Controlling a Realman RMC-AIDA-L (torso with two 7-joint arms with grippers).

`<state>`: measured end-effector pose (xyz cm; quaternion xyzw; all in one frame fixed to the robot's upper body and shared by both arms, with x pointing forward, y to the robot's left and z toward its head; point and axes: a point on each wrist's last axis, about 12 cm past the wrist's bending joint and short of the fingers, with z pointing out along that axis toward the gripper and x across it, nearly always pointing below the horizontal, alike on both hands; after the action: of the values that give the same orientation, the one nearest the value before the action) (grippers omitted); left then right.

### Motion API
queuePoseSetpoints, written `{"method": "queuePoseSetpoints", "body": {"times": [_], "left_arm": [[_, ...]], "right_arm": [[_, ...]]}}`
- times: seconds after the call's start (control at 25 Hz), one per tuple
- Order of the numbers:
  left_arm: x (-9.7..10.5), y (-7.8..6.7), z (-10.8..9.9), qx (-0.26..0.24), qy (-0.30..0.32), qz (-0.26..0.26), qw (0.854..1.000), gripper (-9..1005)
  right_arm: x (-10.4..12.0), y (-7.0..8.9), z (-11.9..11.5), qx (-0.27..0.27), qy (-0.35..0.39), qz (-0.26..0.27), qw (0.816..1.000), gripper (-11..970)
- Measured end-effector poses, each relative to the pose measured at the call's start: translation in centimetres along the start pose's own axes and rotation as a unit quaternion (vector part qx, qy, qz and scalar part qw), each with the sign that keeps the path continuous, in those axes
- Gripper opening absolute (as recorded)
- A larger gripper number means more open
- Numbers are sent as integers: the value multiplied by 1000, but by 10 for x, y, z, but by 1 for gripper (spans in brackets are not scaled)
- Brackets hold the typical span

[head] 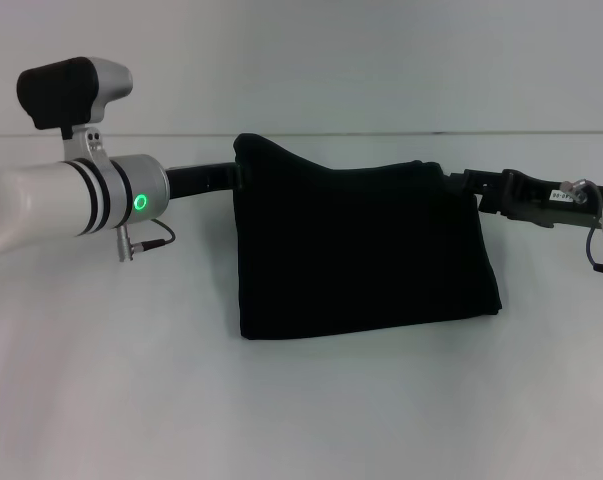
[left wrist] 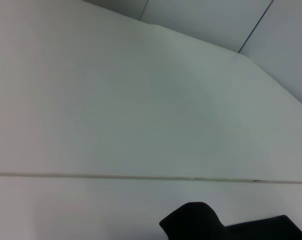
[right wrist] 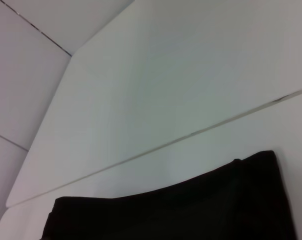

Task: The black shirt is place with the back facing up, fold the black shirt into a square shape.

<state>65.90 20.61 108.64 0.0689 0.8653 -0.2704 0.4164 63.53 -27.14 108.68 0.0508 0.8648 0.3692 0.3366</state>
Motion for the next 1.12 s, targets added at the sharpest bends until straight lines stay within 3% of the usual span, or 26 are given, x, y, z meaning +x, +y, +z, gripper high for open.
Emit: {"method": "queuePoseSetpoints", "body": {"times": [1.12], "left_arm": [[9, -3, 2, 1, 13, 3, 1000, 1]], "right_arm": [[16, 28, 42, 9, -9, -16, 1000, 775]]}}
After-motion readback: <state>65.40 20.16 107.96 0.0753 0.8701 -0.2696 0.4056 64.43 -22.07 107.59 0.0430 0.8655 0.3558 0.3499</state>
